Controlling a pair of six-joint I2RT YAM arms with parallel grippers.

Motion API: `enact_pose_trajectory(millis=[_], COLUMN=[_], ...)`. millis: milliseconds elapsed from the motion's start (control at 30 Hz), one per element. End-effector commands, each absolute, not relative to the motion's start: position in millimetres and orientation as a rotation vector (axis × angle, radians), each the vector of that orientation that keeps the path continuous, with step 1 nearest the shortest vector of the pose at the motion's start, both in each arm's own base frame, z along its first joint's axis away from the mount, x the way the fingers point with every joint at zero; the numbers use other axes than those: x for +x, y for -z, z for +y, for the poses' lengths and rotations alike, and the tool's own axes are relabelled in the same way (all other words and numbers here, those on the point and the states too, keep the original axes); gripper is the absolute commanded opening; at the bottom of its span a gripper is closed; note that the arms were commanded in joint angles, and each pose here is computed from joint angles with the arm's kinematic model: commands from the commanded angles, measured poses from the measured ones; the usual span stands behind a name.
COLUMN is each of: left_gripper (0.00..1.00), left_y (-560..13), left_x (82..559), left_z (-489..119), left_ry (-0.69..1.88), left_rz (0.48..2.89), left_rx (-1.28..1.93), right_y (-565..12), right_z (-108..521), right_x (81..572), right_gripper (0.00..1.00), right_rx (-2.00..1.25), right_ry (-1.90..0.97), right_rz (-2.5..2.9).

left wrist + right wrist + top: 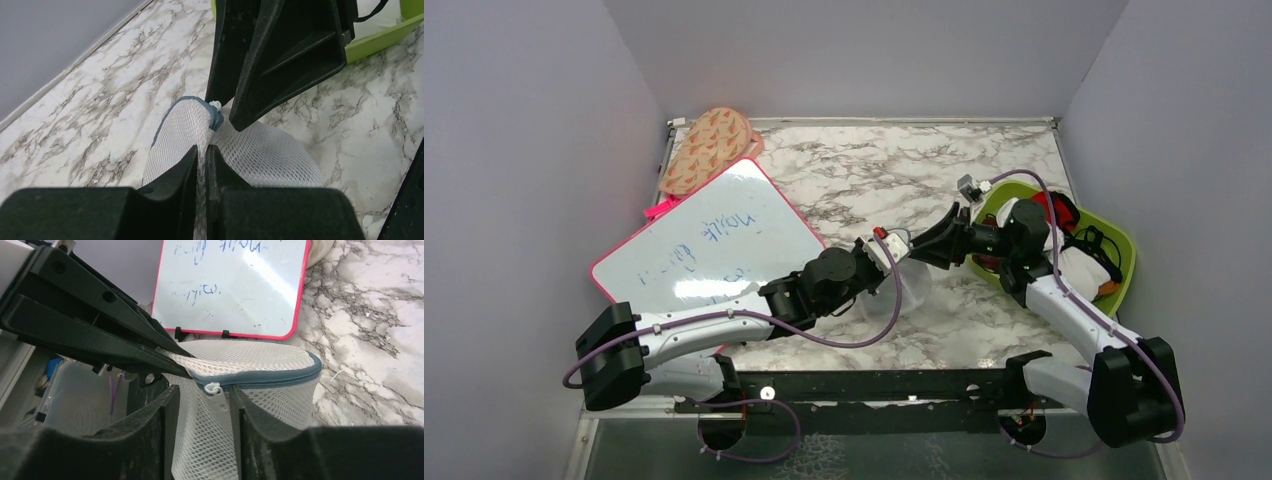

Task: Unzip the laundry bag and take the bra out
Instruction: Unzip the laundry bag at the center of the board.

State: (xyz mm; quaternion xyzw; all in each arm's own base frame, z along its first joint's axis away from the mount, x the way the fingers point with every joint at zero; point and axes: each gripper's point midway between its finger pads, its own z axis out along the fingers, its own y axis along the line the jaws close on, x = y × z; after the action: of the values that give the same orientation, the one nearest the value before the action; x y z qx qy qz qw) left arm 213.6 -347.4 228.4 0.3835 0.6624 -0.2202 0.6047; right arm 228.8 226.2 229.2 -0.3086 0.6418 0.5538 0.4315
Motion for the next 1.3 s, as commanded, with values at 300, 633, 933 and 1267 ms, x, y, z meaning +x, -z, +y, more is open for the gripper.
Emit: enact_pose_trajectory(millis=[300, 633, 933, 1267], left_gripper=[0.00, 0.00, 0.00, 0.00], left_y=[-249, -250, -248, -249], left_x=[210, 215, 215, 216], left_z=[-354, -348, -349, -348], left_ry=[0.566, 0.515, 0.509, 0.508], left_rz=[1.459, 1.456, 1.457, 1.455], left_rx=[0.877, 0.870, 0.879, 0.878], right_y=[-219, -212, -212, -212], right_z=[224, 209, 207, 212], right_x=[224, 249, 240, 238], right_gripper=[0.16, 0.01, 0.08, 0.19], right_rx=[-0.788, -0.622, -0.643, -0.697], right_ry=[-1.386, -1.172, -1.179, -1.219], right_rz=[1.599, 1.751, 1.765, 1.738])
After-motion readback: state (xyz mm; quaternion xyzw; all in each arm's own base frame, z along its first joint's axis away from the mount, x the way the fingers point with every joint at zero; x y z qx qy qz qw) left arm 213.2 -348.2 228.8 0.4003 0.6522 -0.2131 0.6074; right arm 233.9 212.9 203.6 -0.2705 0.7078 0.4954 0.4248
